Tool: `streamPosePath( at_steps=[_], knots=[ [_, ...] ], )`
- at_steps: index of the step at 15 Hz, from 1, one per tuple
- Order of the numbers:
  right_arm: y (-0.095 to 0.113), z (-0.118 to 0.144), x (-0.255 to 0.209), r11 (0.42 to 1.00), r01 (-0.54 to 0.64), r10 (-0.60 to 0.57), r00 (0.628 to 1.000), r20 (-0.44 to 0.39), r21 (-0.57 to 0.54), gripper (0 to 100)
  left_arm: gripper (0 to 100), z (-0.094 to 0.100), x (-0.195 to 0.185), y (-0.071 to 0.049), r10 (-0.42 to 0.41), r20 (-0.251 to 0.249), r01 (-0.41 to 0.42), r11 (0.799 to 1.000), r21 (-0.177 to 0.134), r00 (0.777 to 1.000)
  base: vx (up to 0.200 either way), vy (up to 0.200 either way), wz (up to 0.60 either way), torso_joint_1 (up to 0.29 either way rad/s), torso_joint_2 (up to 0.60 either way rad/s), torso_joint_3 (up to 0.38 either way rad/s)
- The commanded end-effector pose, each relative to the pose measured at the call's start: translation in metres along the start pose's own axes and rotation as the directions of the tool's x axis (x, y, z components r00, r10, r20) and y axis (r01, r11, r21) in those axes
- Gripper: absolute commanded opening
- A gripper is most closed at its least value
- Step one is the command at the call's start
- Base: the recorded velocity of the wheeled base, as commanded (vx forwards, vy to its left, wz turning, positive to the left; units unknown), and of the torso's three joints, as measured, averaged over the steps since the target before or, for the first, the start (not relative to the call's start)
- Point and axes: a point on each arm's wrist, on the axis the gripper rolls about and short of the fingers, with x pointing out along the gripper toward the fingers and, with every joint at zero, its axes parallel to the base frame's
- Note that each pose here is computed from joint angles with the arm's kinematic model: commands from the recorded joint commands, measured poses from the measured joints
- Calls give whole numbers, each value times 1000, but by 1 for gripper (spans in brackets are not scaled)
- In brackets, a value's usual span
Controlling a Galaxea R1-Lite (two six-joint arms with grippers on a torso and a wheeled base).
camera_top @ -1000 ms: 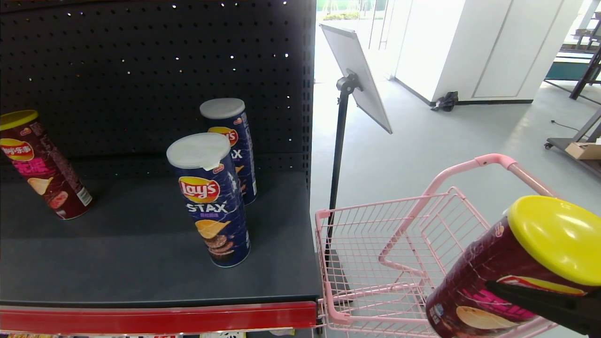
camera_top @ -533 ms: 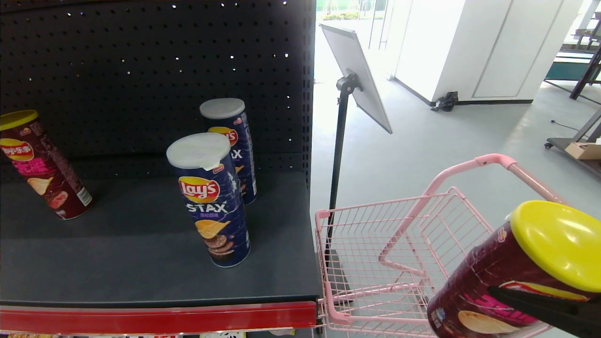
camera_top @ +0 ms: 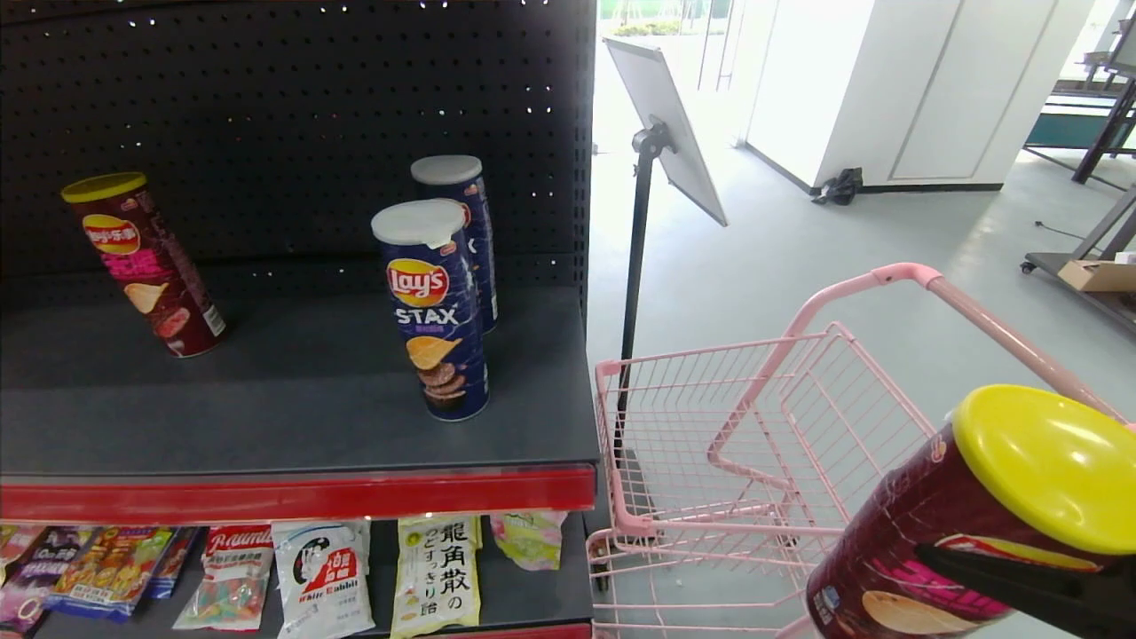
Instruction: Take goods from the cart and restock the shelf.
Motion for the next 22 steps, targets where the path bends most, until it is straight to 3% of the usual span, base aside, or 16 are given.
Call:
streamPosePath(
  at_steps=[1, 8, 22],
  knots=[
    [0, -1, 0, 1000, -1, 1, 1000, -2, 2, 0, 100, 0, 0, 0, 0, -1, 0, 1000, 0, 1000, 0, 0, 0, 0, 0, 0],
    [1, -2, 0, 1000, -5, 5, 1000, -4, 3, 0, 100, 0, 0, 0, 0, -1, 0, 1000, -2, 1000, 0, 0, 0, 0, 0, 0],
    [2, 4, -2, 1000, -3, 4, 1000, 17, -15, 0, 100, 0, 0, 0, -1, -1, 1, 1000, -2, 1000, 0, 200, 0, 3, 3, 1]
  ],
)
